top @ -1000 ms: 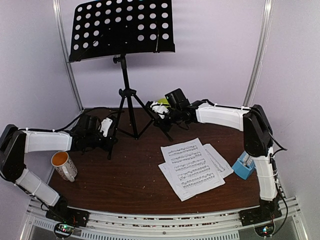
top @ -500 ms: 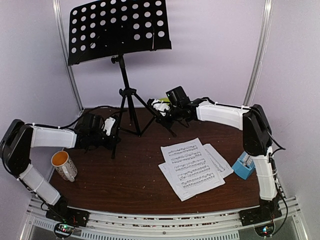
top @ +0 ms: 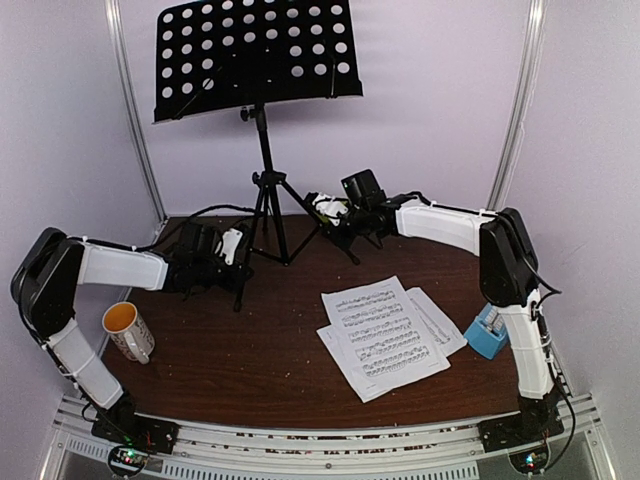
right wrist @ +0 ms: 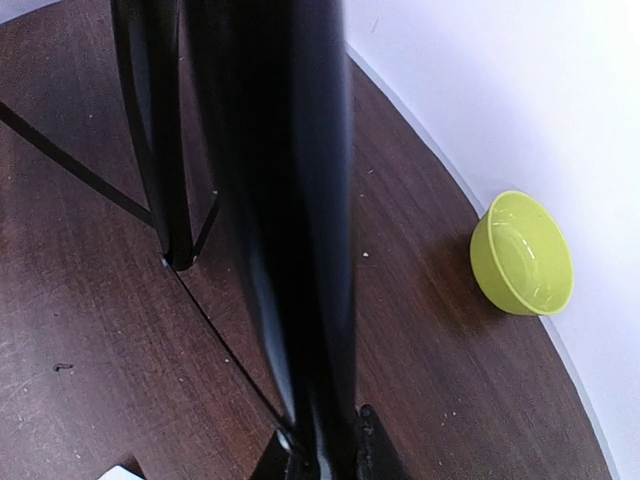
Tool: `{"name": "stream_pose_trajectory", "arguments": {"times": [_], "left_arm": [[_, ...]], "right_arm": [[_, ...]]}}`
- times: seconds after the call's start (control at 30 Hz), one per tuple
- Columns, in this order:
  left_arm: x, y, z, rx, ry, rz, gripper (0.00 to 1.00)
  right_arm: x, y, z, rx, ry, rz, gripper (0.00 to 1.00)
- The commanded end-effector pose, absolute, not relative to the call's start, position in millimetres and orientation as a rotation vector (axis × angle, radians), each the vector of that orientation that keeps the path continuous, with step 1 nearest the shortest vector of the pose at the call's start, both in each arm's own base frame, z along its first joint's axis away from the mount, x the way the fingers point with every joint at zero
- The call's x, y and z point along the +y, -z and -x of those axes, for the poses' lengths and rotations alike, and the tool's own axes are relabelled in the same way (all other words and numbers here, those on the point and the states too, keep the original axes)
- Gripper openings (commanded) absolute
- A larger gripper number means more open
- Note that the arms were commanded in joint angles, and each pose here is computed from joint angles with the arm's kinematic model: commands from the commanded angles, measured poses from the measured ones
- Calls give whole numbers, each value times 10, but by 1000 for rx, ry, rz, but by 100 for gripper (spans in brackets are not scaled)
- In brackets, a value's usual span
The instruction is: Set up the instrument practice props
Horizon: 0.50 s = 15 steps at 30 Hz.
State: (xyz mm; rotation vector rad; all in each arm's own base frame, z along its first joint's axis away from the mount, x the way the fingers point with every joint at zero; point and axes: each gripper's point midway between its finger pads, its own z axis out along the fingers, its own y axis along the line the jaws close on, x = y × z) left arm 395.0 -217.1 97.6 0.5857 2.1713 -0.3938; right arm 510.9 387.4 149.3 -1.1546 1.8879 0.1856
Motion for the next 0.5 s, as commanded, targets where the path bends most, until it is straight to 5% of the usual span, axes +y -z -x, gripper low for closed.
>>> {"name": "stream_pose_trajectory", "arguments": {"times": [0.0, 0.3, 0.47], "left_arm": [[-1928, -539, -3572, 2363, 365, -485, 0], [-2177, -467, -3462, 2385, 382, -546, 0], [-2363, -423, -3364, 2402, 409, -557, 0]], "right_arm": [[2944, -1416, -5679, 2032, 66, 871, 0], [2935, -1194, -5500, 2068, 78, 918, 4], [2884, -1184, -5371, 2086, 77, 934, 16]]}}
